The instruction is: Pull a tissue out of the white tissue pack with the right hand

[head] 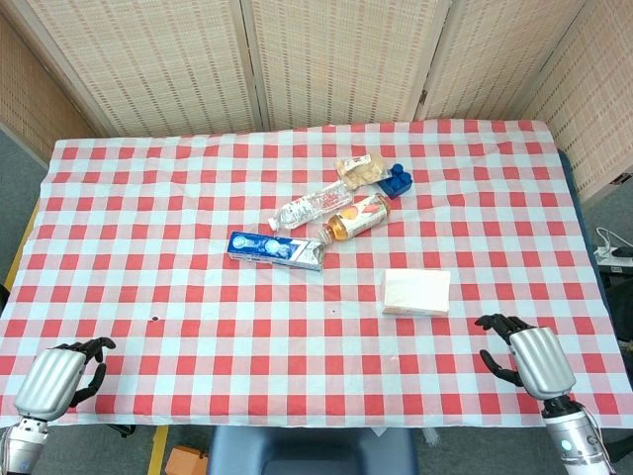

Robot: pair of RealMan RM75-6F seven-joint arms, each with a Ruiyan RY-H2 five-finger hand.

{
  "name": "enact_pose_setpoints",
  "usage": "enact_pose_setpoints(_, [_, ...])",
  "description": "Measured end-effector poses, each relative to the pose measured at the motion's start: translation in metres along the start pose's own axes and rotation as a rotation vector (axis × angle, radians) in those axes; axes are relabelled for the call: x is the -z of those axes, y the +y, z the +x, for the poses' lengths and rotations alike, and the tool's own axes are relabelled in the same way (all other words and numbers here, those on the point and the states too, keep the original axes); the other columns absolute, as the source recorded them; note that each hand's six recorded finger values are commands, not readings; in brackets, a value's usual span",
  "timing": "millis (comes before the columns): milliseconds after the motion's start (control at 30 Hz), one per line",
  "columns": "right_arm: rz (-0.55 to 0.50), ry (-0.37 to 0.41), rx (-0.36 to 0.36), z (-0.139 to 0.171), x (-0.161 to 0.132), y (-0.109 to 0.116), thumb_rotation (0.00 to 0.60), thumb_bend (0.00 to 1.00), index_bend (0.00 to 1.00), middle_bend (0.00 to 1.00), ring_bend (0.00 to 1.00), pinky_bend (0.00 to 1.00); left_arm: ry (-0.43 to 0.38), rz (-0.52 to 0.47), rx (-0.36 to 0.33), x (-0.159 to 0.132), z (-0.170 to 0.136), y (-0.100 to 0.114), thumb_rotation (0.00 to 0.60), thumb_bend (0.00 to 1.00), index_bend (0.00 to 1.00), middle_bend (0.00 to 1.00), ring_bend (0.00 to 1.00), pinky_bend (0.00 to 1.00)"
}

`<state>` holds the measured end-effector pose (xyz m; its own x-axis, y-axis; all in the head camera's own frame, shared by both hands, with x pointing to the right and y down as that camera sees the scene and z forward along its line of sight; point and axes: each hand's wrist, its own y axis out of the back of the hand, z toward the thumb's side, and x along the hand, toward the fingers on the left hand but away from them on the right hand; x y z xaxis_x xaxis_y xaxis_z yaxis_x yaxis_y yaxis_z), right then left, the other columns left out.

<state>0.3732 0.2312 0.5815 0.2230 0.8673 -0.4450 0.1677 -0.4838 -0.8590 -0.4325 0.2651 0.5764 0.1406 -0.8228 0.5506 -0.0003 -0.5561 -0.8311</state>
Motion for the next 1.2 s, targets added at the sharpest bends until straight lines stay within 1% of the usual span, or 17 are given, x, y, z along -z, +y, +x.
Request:
enact_pose_setpoints(400, [0.012, -0.004, -0.002, -0.001, 0.001, -0.002, 0.600, 0.24, 0.36, 0.44, 0.45, 0.76, 0.003, 0.000, -0.002, 0.000, -0.001, 0.001, 0.600, 0.54, 0.38, 0.50, 0.57, 0.61])
enact_pose_setpoints(533, [0.013, -0.006, -0.003, -0.001, 0.001, -0.003, 0.600, 0.24, 0.29, 0.44, 0.45, 0.76, -0.004, 0.004, -0.005, -0.002, -0.001, 0.001, 0.600, 0.54, 0.38, 0.50, 0.57, 0.61])
enact_pose_setpoints(600, [0.009, -0.009, -0.001, -0.002, 0.001, -0.003, 0.600, 0.24, 0.28, 0.44, 0.45, 0.76, -0.007, 0.003, -0.003, -0.003, -0.002, 0.001, 0.600, 0.54, 0.38, 0.50, 0.57, 0.61])
enact_pose_setpoints(767, [0.001, 0.000, 0.000, -0.007, -0.002, -0.010, 0.600, 0.11, 0.27, 0.44, 0.45, 0.78, 0.007, -0.009, -0.010, 0.000, -0.003, 0.004, 0.600, 0.54, 0.38, 0.50, 0.57, 0.61])
enact_pose_setpoints(867, [0.011, 0.010, 0.010, -0.013, -0.005, -0.016, 0.600, 0.08, 0.27, 0.50, 0.53, 0.83, 0.027, -0.027, -0.025, 0.004, -0.004, 0.008, 0.600, 0.54, 0.38, 0.50, 0.57, 0.61])
enact_pose_setpoints(967, [0.015, 0.019, 0.032, -0.023, -0.010, -0.021, 0.600, 0.08, 0.27, 0.58, 0.64, 0.89, 0.033, -0.033, -0.034, 0.005, -0.005, 0.010, 0.600, 0.54, 0.38, 0.50, 0.57, 0.61])
enact_pose_setpoints(1100, [0.032, 0.033, 0.061, -0.041, -0.014, -0.026, 0.600, 0.08, 0.28, 0.64, 0.71, 0.94, 0.030, -0.031, -0.032, 0.005, -0.005, 0.010, 0.600, 0.54, 0.38, 0.50, 0.57, 0.61])
enact_pose_setpoints(1200, [0.055, 0.046, 0.054, -0.054, -0.016, -0.032, 0.600, 0.08, 0.28, 0.65, 0.74, 0.97, 0.034, -0.033, -0.026, 0.005, -0.004, 0.009, 0.600, 0.54, 0.38, 0.50, 0.57, 0.61])
